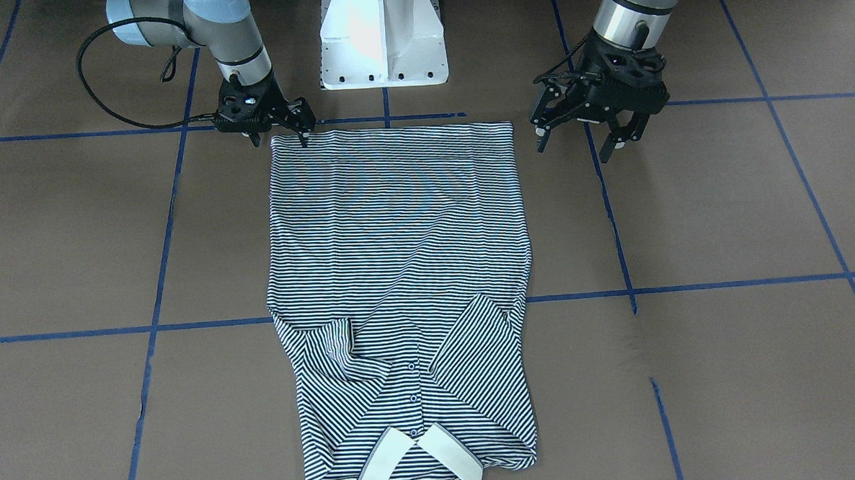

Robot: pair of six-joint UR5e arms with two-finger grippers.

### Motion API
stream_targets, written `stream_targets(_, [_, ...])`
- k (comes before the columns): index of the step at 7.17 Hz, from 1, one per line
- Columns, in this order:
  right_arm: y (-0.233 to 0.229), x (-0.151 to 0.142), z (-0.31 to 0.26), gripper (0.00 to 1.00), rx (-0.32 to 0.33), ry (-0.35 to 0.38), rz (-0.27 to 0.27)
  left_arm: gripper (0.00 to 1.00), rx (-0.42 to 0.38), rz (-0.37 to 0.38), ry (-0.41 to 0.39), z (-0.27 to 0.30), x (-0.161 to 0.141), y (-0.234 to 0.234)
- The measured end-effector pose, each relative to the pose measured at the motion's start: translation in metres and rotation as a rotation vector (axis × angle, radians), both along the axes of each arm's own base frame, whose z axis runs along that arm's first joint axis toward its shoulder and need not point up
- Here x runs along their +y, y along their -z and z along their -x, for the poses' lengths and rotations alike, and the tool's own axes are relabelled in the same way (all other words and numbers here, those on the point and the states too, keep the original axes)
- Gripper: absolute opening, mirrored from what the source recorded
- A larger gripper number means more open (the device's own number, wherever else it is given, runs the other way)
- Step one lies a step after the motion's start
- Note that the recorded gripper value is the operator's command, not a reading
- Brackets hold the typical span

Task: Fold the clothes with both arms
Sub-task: 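Lower the right gripper onto the hem corner nearest it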

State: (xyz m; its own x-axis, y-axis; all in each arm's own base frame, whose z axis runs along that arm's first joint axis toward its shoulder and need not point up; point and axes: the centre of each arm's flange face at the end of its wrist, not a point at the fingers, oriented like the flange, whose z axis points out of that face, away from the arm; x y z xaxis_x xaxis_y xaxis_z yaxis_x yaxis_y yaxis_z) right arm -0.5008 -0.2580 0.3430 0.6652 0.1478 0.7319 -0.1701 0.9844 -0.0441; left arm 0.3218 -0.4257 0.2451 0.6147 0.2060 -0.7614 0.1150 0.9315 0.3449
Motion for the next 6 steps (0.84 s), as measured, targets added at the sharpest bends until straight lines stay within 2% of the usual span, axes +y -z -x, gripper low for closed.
stream_targets(1, [0.0006, 0.0011, 0.0031, 0.89, 0.016, 0.004, 0.004, 1.00, -0.002, 0.002, 0.000, -0.0003, -0.0002, -0.0011])
stream_targets(2, [-0.0009, 0.0014, 0.0047, 0.77, 0.025, 0.005, 0.007, 1.00, -0.004, 0.004, 0.000, -0.0004, -0.0003, -0.0023])
stream_targets(3, [-0.0015, 0.0011, 0.0050, 0.75, 0.029, 0.004, 0.008, 1.00, -0.005, 0.005, 0.000, -0.0002, -0.0002, -0.0030])
stream_targets(5, [-0.0012, -0.0003, 0.0045, 0.32, 0.029, 0.002, 0.007, 1.00, -0.003, 0.003, 0.000, 0.0004, 0.0004, -0.0024])
stream_targets(6, [-0.0015, -0.0018, 0.0038, 0.19, 0.030, 0.000, 0.007, 1.00, -0.003, 0.002, 0.000, 0.0007, 0.0006, -0.0020])
